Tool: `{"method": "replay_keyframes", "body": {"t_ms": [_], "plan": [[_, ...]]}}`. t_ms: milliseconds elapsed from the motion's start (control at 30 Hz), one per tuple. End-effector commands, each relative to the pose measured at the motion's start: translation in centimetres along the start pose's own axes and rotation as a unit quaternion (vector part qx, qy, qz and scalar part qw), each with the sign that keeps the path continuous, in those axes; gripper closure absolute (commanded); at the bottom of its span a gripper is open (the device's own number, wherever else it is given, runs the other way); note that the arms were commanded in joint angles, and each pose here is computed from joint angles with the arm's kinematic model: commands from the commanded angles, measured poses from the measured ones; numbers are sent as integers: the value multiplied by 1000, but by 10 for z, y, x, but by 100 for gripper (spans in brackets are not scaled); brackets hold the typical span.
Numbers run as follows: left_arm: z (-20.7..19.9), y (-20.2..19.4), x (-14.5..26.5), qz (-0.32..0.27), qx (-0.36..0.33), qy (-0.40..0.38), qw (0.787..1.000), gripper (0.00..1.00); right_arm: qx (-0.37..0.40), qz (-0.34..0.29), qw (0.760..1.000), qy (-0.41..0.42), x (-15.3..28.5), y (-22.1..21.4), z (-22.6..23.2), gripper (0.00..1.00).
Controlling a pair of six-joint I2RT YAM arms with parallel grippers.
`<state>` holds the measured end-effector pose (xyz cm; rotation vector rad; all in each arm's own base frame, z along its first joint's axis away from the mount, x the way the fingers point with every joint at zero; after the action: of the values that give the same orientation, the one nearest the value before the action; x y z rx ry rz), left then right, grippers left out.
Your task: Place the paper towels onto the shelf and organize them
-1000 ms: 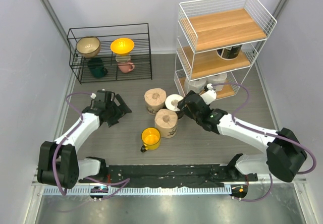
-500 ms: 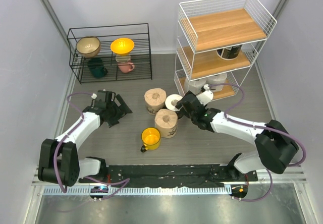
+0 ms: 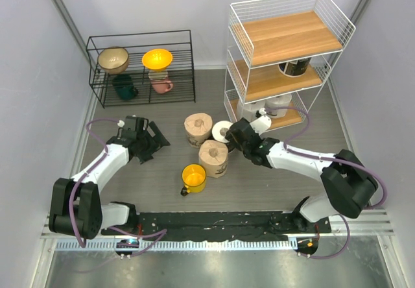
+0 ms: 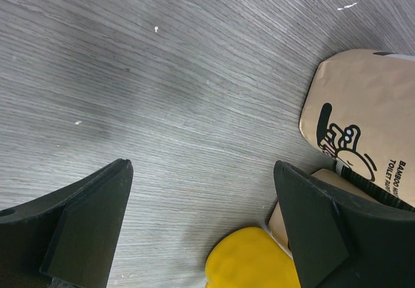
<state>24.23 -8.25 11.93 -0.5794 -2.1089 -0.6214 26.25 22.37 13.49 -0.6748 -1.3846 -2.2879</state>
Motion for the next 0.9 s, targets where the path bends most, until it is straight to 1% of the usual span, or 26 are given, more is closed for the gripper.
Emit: {"method": "replay_keyframes", "body": {"t_ms": [0, 67, 167, 233, 267, 333, 400, 567, 633, 667, 700, 767, 800, 867], "plan": [[-13, 4, 3, -4, -12, -27, 1000, 4, -16, -33, 999, 25, 24, 24, 8, 71], [-13, 4, 3, -4, -11, -26, 1000, 5, -6, -34, 999, 32, 33, 30, 7, 73], [-13, 4, 3, -4, -12, -28, 1000, 5, 19, -22, 999, 25, 53, 37, -3, 73], [-13, 4, 2, -4, -11, -28, 1000, 4, 18, -23, 999, 38, 70, 44, -6, 73], [-13, 4, 2, -3, -11, -27, 1000, 4, 25, -15, 999, 31, 76, 44, -13, 73], [-13, 4, 2, -4, -11, -27, 1000, 4, 18, -16, 999, 40, 93, 50, -18, 73], [-14, 5, 3, -4, -11, -28, 1000, 4, 20, -3, 999, 26, 102, 48, -31, 73], [-13, 6, 5, -13, -11, -29, 999, 4, -5, -21, 1000, -2, 142, 62, -64, 73], [-14, 6, 6, -17, -11, -29, 999, 4, -17, -47, 999, -12, 156, 77, -68, 73], [-14, 7, 6, -18, -10, -29, 999, 4, -11, -51, 998, -27, 162, 80, -76, 72], [-15, 7, 6, -17, -11, -31, 999, 4, -19, -75, 997, -28, 173, 95, -75, 72], [-15, 7, 6, -17, -10, -31, 999, 4, -12, -94, 994, -52, 182, 106, -81, 71], [-15, 7, 6, -16, -10, -29, 999, 4, -15, -124, 990, -62, 189, 121, -80, 71], [-14, 7, 6, -16, -11, -28, 999, 4, 0, -147, 986, -76, 195, 134, -79, 71]]}}
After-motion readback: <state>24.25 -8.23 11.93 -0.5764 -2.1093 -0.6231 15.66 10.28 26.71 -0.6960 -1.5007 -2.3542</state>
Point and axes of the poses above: each gripper's point midway between its finger pads, its own x axis back along the fingers, its own z axis along the line the jaws close on, y = z × x, the point moved 7 cm from there along x, back along the fingers, and after that the axes turned 14 degrees about x, right-handed, at the moved point
